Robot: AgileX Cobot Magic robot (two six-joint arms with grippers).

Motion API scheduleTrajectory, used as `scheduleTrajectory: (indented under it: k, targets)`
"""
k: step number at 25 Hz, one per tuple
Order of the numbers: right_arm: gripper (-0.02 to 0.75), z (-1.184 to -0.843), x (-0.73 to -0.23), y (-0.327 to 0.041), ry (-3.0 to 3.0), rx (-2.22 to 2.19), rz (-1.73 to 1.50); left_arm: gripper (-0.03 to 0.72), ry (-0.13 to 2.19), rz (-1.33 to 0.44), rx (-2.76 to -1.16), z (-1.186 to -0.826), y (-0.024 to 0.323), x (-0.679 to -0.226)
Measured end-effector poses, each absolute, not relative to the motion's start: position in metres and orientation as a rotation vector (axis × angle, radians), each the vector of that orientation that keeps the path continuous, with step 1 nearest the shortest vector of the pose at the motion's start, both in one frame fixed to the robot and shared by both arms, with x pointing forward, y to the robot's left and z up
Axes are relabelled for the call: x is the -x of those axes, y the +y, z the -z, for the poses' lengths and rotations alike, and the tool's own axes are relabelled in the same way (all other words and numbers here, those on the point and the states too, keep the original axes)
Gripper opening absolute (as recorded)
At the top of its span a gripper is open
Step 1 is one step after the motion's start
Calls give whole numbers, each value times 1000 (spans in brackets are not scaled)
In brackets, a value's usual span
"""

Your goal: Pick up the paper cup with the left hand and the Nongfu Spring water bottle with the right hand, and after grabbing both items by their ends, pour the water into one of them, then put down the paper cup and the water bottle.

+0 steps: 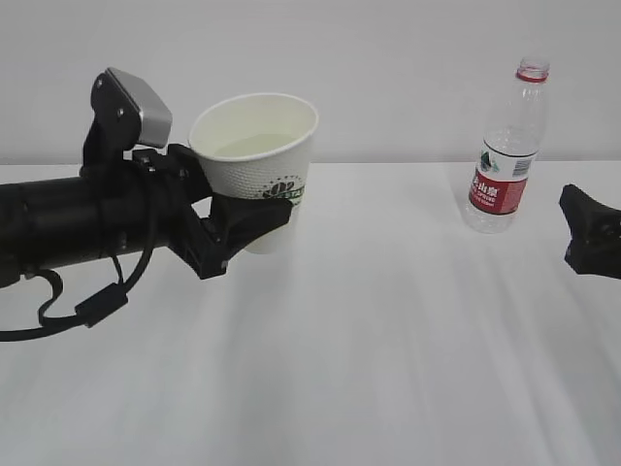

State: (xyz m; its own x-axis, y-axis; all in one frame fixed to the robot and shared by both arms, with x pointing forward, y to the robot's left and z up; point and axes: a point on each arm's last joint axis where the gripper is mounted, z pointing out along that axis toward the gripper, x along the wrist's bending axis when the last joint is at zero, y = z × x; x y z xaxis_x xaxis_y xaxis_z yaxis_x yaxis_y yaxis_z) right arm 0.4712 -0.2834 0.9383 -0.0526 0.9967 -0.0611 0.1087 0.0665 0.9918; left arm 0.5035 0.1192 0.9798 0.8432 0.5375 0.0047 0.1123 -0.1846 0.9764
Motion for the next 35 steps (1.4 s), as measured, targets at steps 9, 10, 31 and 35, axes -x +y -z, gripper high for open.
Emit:
scheduleTrajectory:
  k: [9, 10, 31, 35]
  targets:
    - [593, -938, -471, -283, 1355, -1217, -1144, 499, 558, -458, -1722, -980, 136, -514]
    - [593, -938, -471, -283, 1355, -1217, -1144, 499, 562, -463, -1721, -980, 138, -515]
    - [593, -938, -471, -283, 1355, -1217, -1144, 499, 705, -595, -1651, -983, 175, -537]
    - [593, -938, -471, -283, 1355, -1217, -1144, 499, 739, -618, -1628, -983, 182, -540]
